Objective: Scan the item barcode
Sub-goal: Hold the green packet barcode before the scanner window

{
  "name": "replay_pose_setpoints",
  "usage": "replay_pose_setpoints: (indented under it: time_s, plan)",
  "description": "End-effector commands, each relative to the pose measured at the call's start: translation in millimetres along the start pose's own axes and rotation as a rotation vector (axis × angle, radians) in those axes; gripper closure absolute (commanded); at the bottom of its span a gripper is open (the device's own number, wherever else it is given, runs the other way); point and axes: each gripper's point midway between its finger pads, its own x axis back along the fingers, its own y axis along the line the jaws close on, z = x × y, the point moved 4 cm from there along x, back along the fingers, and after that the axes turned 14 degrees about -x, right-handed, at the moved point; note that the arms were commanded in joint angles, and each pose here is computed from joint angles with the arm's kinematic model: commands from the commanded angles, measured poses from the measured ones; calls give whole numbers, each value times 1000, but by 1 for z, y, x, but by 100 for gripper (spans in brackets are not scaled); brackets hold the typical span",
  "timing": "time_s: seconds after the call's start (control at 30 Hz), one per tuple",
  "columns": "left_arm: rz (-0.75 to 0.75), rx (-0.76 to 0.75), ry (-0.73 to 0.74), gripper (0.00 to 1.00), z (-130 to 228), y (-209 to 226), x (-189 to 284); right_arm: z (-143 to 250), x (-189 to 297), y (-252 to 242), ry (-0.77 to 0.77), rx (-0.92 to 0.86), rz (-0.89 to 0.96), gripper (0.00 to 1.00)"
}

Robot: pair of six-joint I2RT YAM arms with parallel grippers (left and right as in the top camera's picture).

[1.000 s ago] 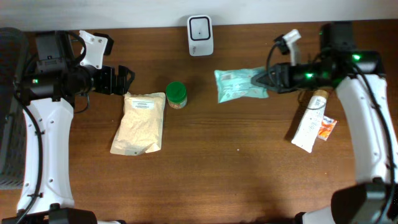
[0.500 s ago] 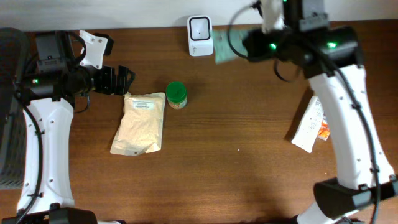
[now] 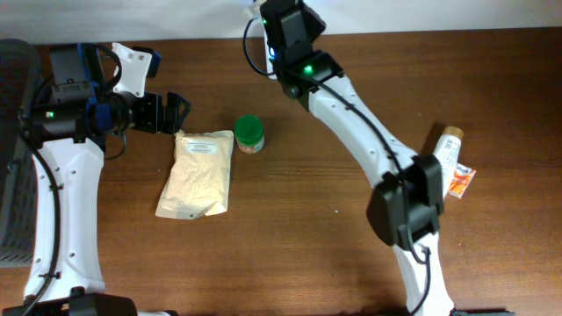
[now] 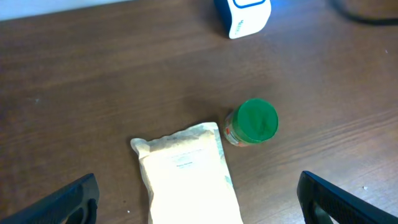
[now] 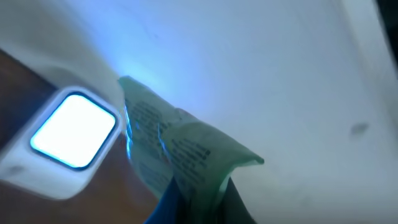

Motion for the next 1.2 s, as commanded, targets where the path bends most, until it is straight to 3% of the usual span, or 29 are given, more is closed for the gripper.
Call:
replay_pose_setpoints:
  time_s: [0.0,0.4,0.87,1.17]
  plan:
    - [-5,-11,1,1,0,3,0,-2,-20,4,-29,287,98,96]
    - [-5,-11,1,1,0,3,0,4,-49,31,-141,279,21,96]
    - [-5,-10,1,1,0,3,-1,6,-47,31,-125,287,12,96]
    - [-5,-11,1,1,0,3,0,-56,33,-36,-229,-85,-62,96]
